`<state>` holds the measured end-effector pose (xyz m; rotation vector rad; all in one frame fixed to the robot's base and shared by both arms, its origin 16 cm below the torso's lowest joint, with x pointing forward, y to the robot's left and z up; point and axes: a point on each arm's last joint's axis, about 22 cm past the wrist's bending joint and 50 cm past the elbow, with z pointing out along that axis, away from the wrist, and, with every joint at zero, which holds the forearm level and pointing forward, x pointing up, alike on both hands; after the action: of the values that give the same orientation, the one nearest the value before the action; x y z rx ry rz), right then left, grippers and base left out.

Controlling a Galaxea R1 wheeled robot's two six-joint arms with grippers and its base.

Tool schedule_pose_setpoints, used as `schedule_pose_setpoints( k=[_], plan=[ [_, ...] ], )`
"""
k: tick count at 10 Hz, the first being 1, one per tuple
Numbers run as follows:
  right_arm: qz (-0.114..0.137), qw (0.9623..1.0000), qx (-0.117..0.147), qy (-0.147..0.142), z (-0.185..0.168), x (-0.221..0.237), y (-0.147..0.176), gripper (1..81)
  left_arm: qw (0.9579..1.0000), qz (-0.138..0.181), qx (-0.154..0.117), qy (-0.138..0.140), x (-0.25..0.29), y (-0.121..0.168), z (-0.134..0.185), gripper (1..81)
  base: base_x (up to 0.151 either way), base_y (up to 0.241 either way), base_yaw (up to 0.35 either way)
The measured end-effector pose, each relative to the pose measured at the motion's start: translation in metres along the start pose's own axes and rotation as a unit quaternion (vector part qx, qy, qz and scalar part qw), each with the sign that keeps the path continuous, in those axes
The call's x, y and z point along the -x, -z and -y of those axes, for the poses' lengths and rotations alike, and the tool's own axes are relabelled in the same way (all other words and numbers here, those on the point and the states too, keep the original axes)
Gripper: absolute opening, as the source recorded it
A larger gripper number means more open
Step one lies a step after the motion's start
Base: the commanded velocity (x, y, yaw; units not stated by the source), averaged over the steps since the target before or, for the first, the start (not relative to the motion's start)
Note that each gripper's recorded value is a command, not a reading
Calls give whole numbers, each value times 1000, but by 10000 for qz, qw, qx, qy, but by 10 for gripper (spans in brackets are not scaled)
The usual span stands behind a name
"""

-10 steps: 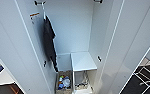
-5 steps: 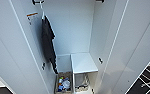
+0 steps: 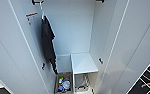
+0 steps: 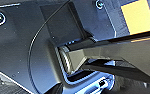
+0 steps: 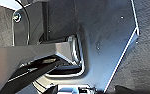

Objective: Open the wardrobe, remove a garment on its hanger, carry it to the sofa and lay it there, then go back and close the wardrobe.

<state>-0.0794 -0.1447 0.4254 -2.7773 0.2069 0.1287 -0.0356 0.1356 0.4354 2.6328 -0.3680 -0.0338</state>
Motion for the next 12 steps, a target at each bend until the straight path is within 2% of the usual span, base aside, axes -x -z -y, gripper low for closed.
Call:
schedule_pose_setpoints(
  k=[3, 4, 8, 9, 10, 12],
  plan=[
    [-410, 9990, -56, 158, 5, -38, 0, 811, 9989, -444, -127, -52, -33, 13, 25, 811, 0, 0, 0],
    [-558, 9982, -79, 210, 8, -51, 1, 811, 9979, -621, -147, 51, -40, 22, 37, 811, 0, 0, 0],
    [-801, 9965, -86, 226, -1, -68, 7, 811, 9943, -882, -176, 579, -38, 44, 70, 811, 0, 0, 0],
    [-904, 9957, -1, 203, -22, -78, 14, 811, 9924, -956, -273, 724, -35, 58, 94, 811, 0, 0, 0],
    [-1019, 9945, 193, 169, -58, -94, 28, 811, 9898, -1037, -430, 881, -31, 76, 124, 811, 0, 0, 0],
    [-1291, 9904, 487, 24, -117, -134, 59, 811, 9837, -1311, -610, 1073, -30, 114, 173, 811, 0, 0, 0]
  ],
)
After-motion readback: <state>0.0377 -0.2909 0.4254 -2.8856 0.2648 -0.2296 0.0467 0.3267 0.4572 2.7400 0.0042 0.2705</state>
